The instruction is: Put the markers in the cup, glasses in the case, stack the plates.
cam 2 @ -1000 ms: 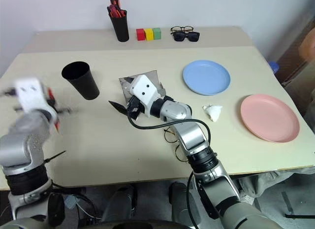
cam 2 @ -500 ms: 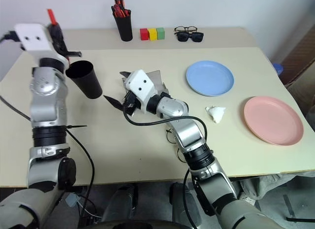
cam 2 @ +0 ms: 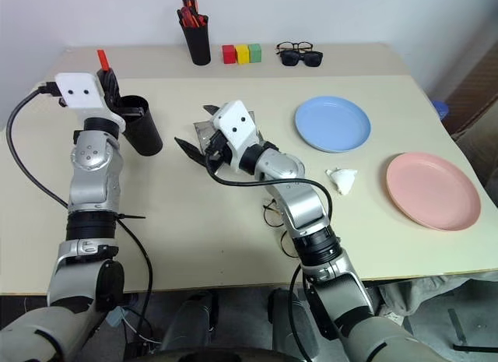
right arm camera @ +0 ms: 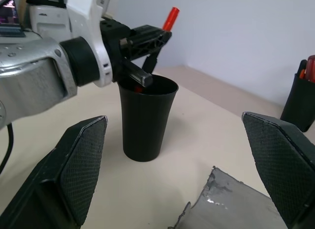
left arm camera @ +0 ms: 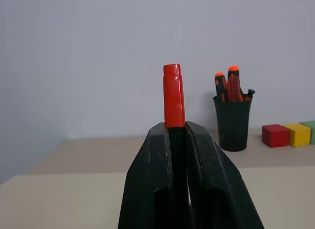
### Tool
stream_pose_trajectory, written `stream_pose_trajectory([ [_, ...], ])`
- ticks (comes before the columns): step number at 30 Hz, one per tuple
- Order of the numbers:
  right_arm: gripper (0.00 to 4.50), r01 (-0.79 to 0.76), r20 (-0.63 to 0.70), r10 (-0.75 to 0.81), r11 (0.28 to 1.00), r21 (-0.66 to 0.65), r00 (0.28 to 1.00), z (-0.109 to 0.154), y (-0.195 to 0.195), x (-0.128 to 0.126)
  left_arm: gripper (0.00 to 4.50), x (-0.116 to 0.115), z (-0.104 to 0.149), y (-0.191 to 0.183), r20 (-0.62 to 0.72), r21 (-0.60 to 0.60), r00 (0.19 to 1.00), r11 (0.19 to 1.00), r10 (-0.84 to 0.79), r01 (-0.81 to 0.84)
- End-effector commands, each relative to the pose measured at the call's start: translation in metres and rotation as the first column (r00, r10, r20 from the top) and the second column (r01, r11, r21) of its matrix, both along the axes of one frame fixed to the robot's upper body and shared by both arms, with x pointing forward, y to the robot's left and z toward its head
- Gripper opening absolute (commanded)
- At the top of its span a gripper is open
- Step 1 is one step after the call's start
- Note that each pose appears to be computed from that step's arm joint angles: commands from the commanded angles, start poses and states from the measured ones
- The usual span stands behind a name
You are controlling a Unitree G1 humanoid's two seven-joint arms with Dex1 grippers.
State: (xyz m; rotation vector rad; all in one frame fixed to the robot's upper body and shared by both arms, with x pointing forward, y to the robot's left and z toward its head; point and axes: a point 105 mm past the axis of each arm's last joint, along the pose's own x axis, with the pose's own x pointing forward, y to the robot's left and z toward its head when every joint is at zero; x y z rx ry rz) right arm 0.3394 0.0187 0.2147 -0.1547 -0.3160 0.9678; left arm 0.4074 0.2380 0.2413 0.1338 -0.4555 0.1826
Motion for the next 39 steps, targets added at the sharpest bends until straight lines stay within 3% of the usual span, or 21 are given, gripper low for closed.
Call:
stream_pose_trajectory([
  [1, 4.5, -0.026, 0.055, 0.025, 0.999, 0.025, 0.998, 0.016, 0.004, -0.006, 1.79, -0.008, 0.011, 0.004, 0.059, -0.002, 0.998, 1.0, 0.029, -0.029],
  [3, 4.5, -0.026, 0.054, 0.025, 0.999, 0.023, 0.998, 0.016, 0.004, -0.006, 2.74, -0.009, 0.011, 0.003, 0.064, -0.018, 0.998, 1.0, 0.018, -0.017],
  [7, 4.5, -0.023, 0.056, 0.022, 1.0, 0.019, 0.998, 0.016, 0.002, -0.006, 2.74, -0.015, 0.021, 0.001, 0.114, -0.036, 0.993, 0.999, -0.015, 0.019],
  [11, 4.5, -0.001, 0.072, 0.002, 1.0, -0.015, 0.997, 0.015, -0.01, -0.004, 2.74, -0.022, 0.047, -0.032, 0.161, 0.036, 0.952, 0.965, -0.261, 0.259],
  [13, 4.5, 0.021, 0.077, -0.016, 0.998, -0.055, 0.997, 0.011, -0.026, -0.001, 3.28, -0.022, 0.045, -0.059, 0.061, 0.135, 0.907, 0.904, -0.416, 0.405],
  [16, 4.5, 0.065, 0.074, -0.056, 0.991, -0.12, 0.996, 0.006, -0.055, 0.004, 4.45, -0.024, 0.021, -0.096, -0.204, 0.134, 0.766, 0.757, -0.61, 0.639],
  [18, 4.5, 0.082, 0.069, -0.072, 0.984, -0.16, 0.995, 0.002, -0.073, 0.004, 4.45, -0.025, -0.004, -0.112, -0.395, 0.133, 0.674, 0.687, -0.624, 0.714],
  [20, 4.5, 0.103, 0.066, -0.091, 0.975, -0.199, 0.994, -0.001, -0.089, 0.003, 4.45, -0.023, -0.02, -0.124, -0.49, 0.112, 0.612, 0.651, -0.621, 0.751],
  [24, 4.5, 0.144, 0.064, -0.132, 0.957, -0.253, 0.989, -0.009, -0.108, 0.002, 4.45, -0.023, -0.047, -0.144, -0.62, -0.011, 0.449, 0.58, -0.644, 0.815],
  [28, 4.5, 0.156, 0.055, -0.147, 0.946, -0.284, 0.988, -0.013, -0.119, -0.004, 4.45, -0.015, -0.07, -0.148, -0.706, -0.02, 0.39, 0.568, -0.591, 0.823],
  [32, 4.5, 0.181, 0.052, -0.174, 0.932, -0.315, 0.983, -0.016, -0.132, -0.012, 4.45, -0.015, -0.091, -0.155, -0.778, -0.069, 0.277, 0.515, -0.564, 0.855],
  [35, 4.5, 0.211, 0.059, -0.203, 0.925, -0.316, 0.977, -0.015, -0.138, -0.013, 3.62, -0.01, -0.102, -0.151, -0.808, -0.058, 0.271, 0.528, -0.524, 0.847],
  [39, 4.5, 0.214, 0.055, -0.207, 0.924, -0.316, 0.977, -0.015, -0.139, -0.015, 1.56, -0.008, -0.106, -0.15, -0.818, -0.054, 0.263, 0.523, -0.512, 0.851],
])
